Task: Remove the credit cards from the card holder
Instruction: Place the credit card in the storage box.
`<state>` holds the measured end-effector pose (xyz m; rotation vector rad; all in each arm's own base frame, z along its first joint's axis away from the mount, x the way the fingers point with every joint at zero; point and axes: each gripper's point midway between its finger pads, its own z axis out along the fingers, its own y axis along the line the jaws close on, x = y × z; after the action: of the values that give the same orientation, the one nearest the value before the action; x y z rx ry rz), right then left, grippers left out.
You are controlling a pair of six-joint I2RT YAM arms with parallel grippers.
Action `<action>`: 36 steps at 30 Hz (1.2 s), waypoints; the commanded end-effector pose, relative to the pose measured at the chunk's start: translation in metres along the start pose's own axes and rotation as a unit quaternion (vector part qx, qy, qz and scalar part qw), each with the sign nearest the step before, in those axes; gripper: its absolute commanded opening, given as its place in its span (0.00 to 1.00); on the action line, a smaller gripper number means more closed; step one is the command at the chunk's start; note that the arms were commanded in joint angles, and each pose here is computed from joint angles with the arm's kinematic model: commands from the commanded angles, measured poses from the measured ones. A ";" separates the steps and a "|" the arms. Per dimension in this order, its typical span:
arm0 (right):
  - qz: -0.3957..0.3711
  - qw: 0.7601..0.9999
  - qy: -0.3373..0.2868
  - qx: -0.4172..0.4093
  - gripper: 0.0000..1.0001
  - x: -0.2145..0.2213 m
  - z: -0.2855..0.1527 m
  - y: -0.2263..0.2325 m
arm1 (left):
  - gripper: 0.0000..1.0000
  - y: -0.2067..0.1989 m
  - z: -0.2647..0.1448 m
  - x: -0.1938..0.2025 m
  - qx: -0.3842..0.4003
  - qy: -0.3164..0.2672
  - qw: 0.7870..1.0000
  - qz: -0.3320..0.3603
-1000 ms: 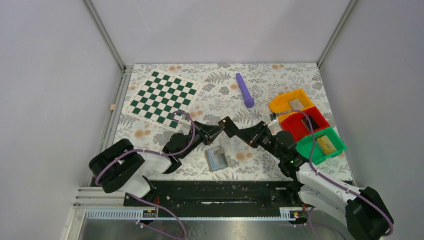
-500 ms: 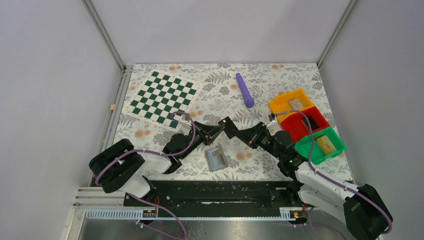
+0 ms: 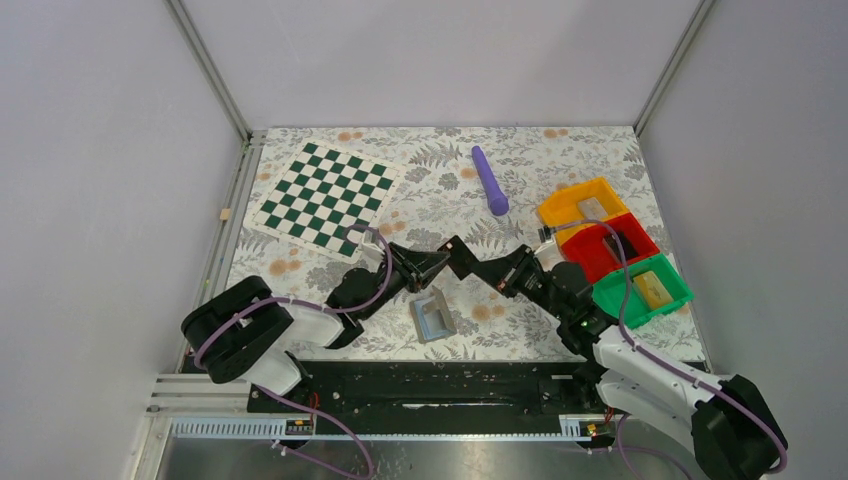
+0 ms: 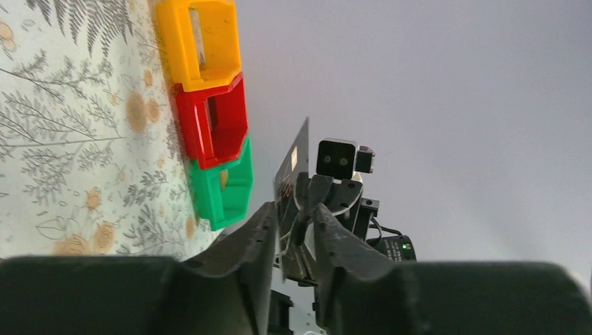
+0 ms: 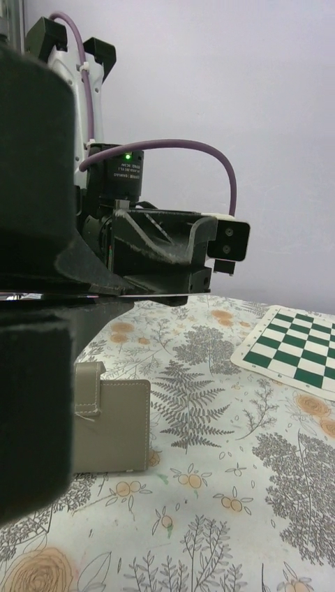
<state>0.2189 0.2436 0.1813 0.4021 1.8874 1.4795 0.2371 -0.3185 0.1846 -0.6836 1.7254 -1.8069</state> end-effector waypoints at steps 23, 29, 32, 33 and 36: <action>-0.060 0.932 -0.116 0.339 0.00 -0.212 -0.129 -0.051 | 0.99 -0.013 -0.048 0.002 -0.108 0.105 0.965 0.215; -0.045 0.903 -0.105 0.414 0.00 -0.221 -0.172 -0.063 | 0.99 -0.040 -0.075 -0.007 -0.170 0.147 0.906 0.358; -0.027 0.897 -0.105 0.428 0.00 -0.221 -0.184 -0.068 | 0.99 -0.033 -0.088 -0.014 -0.208 0.169 0.872 0.409; -0.021 0.894 -0.107 0.434 0.00 -0.222 -0.188 -0.070 | 0.99 -0.029 -0.092 -0.017 -0.218 0.174 0.862 0.423; -0.004 0.880 -0.112 0.462 0.00 -0.223 -0.201 -0.081 | 0.99 -0.023 -0.099 -0.020 -0.234 0.180 0.854 0.428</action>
<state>0.2708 -0.0532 0.2066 0.9007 2.2084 0.4649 0.1956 -0.2593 0.2426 0.1612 2.0834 -1.1181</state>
